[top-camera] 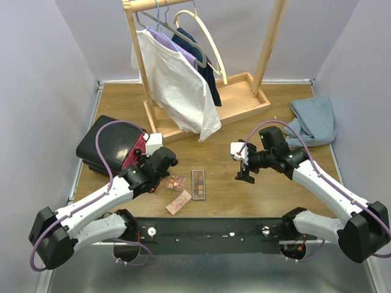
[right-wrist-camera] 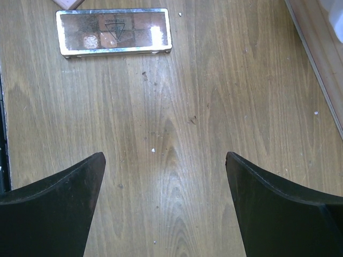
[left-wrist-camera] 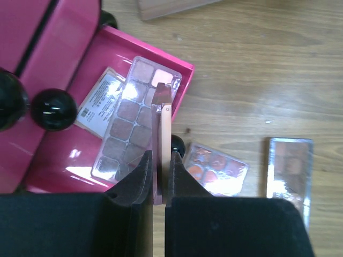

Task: Organize the makeup
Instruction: Place the makeup at the center of the board.

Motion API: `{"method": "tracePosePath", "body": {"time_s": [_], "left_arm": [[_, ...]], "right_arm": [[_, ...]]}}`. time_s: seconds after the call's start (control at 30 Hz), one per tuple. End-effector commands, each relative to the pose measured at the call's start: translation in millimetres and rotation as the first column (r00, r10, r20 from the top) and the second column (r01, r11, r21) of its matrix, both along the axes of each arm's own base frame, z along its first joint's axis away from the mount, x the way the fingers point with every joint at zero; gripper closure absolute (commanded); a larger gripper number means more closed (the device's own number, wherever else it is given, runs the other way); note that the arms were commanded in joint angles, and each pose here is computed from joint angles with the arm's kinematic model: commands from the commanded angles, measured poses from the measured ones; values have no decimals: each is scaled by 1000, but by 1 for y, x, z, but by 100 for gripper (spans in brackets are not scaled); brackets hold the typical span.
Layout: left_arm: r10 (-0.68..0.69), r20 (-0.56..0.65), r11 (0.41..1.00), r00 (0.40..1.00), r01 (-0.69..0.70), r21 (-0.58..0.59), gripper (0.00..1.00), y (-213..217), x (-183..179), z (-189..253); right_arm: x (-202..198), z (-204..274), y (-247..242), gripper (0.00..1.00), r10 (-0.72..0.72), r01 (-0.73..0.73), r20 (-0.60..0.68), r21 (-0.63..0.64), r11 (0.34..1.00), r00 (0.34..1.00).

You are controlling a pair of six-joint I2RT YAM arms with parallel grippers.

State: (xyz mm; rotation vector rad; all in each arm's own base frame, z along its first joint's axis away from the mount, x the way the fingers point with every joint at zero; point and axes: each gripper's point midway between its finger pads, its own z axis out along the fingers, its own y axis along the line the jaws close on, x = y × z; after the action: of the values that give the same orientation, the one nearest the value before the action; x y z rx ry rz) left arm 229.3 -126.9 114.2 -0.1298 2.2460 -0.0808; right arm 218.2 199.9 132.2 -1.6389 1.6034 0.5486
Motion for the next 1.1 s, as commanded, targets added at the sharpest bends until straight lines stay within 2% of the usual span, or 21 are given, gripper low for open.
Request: {"method": "tracePosePath", "body": {"time_s": [0.0, 0.3, 0.47, 0.57, 0.63, 0.83, 0.97, 1.07], "left_arm": [[78, 39, 980, 996, -84, 179, 95, 30, 9, 11], [-6, 84, 999, 996, 2, 52, 95, 7, 12, 29], [41, 106, 983, 994, -60, 174, 95, 31, 14, 35], [52, 78, 972, 996, -68, 225, 95, 32, 18, 27], [63, 22, 957, 998, -66, 281, 96, 33, 19, 13], [9, -95, 957, 995, 19, 289, 97, 15, 17, -17], [-65, -126, 971, 990, 92, 219, 98, -1, 13, -21], [-169, -104, 978, 980, 180, 105, 98, -24, 10, -15]], "right_arm": [[2, -9, -4, 0, -9, 9, 2, -19, 1000, 1000], [3, -11, -4, 0, -11, 11, 4, -25, 1000, 1000], [2, -12, -4, 0, -9, 9, -2, -26, 1000, 1000], [2, -12, -4, 0, -11, 11, -3, -24, 1000, 1000], [2, -12, -4, 0, -10, 10, -2, -25, 1000, 1000], [2, -11, -4, 0, -6, 6, 2, -24, 1000, 1000], [1, -12, -4, 0, -5, 5, 3, -24, 1000, 1000], [2, -12, -5, 0, -8, 8, 5, -27, 1000, 1000]]}}
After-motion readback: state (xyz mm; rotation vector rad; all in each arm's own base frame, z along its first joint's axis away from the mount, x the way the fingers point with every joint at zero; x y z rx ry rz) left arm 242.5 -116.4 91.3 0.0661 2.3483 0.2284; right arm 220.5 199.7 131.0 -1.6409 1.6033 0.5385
